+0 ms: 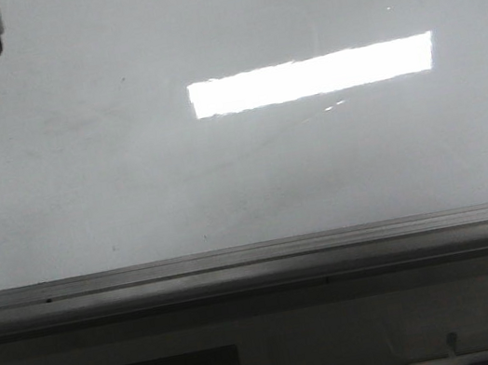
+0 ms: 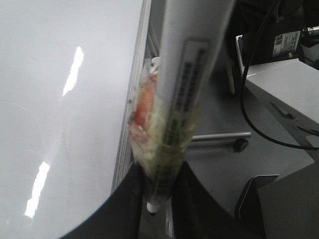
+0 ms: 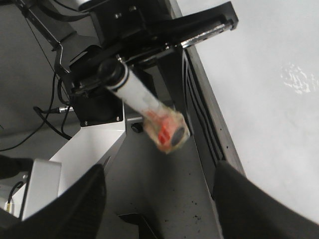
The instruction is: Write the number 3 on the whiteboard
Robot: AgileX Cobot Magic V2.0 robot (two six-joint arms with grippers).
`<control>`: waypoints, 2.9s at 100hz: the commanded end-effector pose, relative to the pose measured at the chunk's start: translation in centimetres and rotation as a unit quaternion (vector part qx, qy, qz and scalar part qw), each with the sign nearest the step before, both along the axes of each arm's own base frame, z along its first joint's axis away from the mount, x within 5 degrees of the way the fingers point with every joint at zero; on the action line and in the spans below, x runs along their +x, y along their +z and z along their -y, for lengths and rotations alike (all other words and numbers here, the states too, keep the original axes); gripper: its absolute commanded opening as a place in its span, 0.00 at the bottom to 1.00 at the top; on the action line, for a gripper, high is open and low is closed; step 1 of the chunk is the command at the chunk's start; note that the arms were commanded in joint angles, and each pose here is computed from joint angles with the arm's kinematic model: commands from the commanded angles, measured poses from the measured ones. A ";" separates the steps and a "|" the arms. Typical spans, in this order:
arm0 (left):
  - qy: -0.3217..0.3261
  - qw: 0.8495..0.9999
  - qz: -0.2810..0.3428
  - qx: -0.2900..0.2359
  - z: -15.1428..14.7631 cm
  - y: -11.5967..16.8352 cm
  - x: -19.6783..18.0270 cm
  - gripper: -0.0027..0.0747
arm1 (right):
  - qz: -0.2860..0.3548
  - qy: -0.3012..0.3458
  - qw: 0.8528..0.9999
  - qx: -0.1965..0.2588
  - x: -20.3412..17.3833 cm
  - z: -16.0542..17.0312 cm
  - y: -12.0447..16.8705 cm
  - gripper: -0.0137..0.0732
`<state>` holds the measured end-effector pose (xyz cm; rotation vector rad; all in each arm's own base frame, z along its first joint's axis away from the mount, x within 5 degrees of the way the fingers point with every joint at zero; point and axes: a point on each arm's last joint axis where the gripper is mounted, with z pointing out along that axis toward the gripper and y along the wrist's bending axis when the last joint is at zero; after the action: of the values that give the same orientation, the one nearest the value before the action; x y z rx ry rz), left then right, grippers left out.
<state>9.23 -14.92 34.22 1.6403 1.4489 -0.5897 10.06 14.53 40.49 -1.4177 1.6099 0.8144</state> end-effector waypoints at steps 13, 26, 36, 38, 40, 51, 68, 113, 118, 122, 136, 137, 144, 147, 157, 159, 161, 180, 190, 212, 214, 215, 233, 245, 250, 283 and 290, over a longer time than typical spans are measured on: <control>0.010 0.999 0.014 -0.039 0.2 1.6 0.0 0.01 | 0.046 -0.006 0.998 0.047 1.5 -2.8 2.3 0.65; 0.010 0.999 0.014 -0.038 0.2 1.6 0.0 0.01 | 0.032 -0.002 0.999 0.035 2.3 -3.7 1.7 0.65; 0.007 0.999 0.012 -0.036 0.2 1.6 -0.1 0.01 | 0.010 0.007 0.999 0.030 2.5 -4.3 1.2 0.64; 0.007 0.999 0.012 -0.036 0.2 1.6 -0.1 0.01 | 0.006 0.010 0.999 0.031 2.5 -4.3 1.2 0.64; 0.007 0.999 0.011 -0.036 0.2 1.5 -0.1 0.01 | 0.003 0.013 0.999 0.031 2.5 -4.4 1.2 0.64; 0.000 1.000 0.007 -0.031 0.1 1.5 -0.2 0.01 | 0.005 0.022 0.999 0.032 2.2 -4.5 1.6 0.64; 0.000 1.000 0.006 -0.030 0.1 1.4 -0.2 0.01 | 0.018 0.040 0.998 0.047 1.4 -5.0 2.6 0.64; -0.006 1.000 -0.001 -0.028 0.1 1.4 -0.4 0.01 | 0.017 0.065 0.997 0.031 1.1 -7.2 1.5 0.63; -0.006 1.000 -0.001 -0.029 0.1 1.4 -0.4 0.01 | 0.017 0.065 0.997 0.031 1.1 -7.2 1.5 0.58; -0.006 1.000 -0.001 -0.029 0.1 1.4 -0.4 0.01 | 0.017 0.065 0.997 0.031 1.1 -7.2 1.5 0.51; -0.006 1.000 -0.003 -0.030 0.2 1.4 -0.4 0.01 | 0.013 0.074 0.997 0.024 0.9 -7.1 1.3 0.25; -0.006 1.000 -0.003 -0.030 0.2 1.4 -0.4 0.01 | 0.012 0.075 0.997 0.022 1.0 -7.2 1.3 0.24; -0.006 1.000 -0.003 -0.030 0.2 1.4 -0.4 0.01 | 0.008 0.084 0.996 0.012 0.8 -7.2 1.1 0.14; -0.006 1.000 -0.003 -0.030 0.2 1.4 -0.4 0.01 | 0.007 0.088 0.996 0.007 0.7 -7.1 1.0 0.10; -0.006 1.000 -0.003 -0.030 0.2 1.4 -0.4 0.01 | 0.004 0.098 0.995 -0.005 0.6 -7.0 0.8 0.09; -0.006 0.999 -0.003 -0.031 0.2 1.4 -0.4 0.01 | 0.004 0.100 0.995 -0.007 0.6 -7.0 0.8 0.09; -0.006 0.999 -0.004 -0.031 0.2 1.4 -0.4 0.01 | 0.003 0.100 0.995 -0.007 0.5 -7.0 0.8 0.09; 0.000 0.999 -0.012 -0.050 0.3 1.7 -0.4 0.05 | 0.004 0.100 0.995 -0.007 0.6 -7.0 0.8 0.09; 0.007 0.997 -0.017 -0.072 0.1 2.2 -0.7 0.28 | 0.012 0.096 0.995 -0.012 0.7 -7.0 0.7 0.09; 0.029 0.993 -0.005 -0.115 -1.4 3.7 -1.9 0.68 | 0.091 0.038 0.995 -0.003 2.0 -6.8 1.3 0.09; 0.031 0.992 0.003 -0.119 -1.7 3.9 -2.1 0.68 | 0.099 0.029 0.995 0.004 2.2 -6.7 1.5 0.09; 0.032 0.992 0.004 -0.121 -1.8 3.9 -2.2 0.68 | 0.103 0.024 0.994 0.008 2.3 -6.8 1.6 0.09; 0.106 0.981 0.063 -0.151 -5.8 5.5 -4.2 0.61 | 0.166 -0.050 0.983 0.066 3.7 -6.7 3.0 0.09; 0.171 0.966 0.096 -0.170 -8.7 6.0 -5.8 0.60 | 0.207 -0.091 0.970 0.094 4.6 -6.5 3.9 0.09; 0.195 0.958 0.105 -0.180 -9.7 6.2 -6.4 0.60 | 0.220 -0.115 0.963 0.110 5.1 -6.4 4.2 0.09; 0.299 0.923 0.067 -0.234 -13.1 3.8 -8.7 0.01 | 0.222 -0.300 0.914 0.161 12.1 -3.8 4.0 0.09; 0.298 0.922 0.064 -0.237 -13.2 3.0 -9.0 0.01 | 0.204 -0.318 0.911 0.167 12.9 -3.3 3.8 0.09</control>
<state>0.37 -1.83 36.84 0.8546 1.5104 -0.3876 22.37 19.24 42.28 -0.8422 1.4272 0.3453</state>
